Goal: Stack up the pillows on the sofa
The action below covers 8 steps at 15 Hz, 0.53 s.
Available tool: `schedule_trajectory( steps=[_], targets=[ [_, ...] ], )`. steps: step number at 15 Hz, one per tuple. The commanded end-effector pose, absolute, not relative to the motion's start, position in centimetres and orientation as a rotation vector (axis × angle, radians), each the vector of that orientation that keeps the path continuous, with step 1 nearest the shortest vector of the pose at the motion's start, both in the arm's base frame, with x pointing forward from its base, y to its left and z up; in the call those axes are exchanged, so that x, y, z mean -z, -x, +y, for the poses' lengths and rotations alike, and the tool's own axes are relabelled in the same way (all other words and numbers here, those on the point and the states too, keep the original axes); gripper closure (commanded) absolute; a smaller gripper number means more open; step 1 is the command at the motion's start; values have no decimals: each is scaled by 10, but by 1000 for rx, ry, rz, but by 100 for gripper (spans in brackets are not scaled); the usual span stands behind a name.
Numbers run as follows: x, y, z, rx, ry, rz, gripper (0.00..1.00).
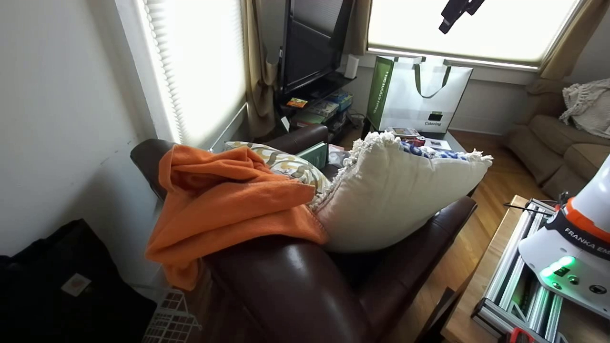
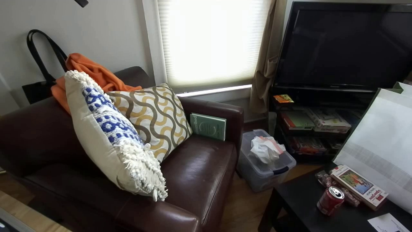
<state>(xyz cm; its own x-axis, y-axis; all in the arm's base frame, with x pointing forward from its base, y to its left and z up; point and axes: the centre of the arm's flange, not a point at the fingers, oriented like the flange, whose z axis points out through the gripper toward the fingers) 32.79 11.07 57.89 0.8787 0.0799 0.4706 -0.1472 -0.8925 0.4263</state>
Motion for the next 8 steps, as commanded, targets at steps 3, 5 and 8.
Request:
schedule_trajectory(
  steps=[3, 5, 8],
  targets=[
    [-514, -356, 104, -639, -2774, 278, 0],
    [-473, -356, 128, -621, -2838, 382, 0],
    [-420, -342, 164, -576, -2941, 544, 0]
  ],
)
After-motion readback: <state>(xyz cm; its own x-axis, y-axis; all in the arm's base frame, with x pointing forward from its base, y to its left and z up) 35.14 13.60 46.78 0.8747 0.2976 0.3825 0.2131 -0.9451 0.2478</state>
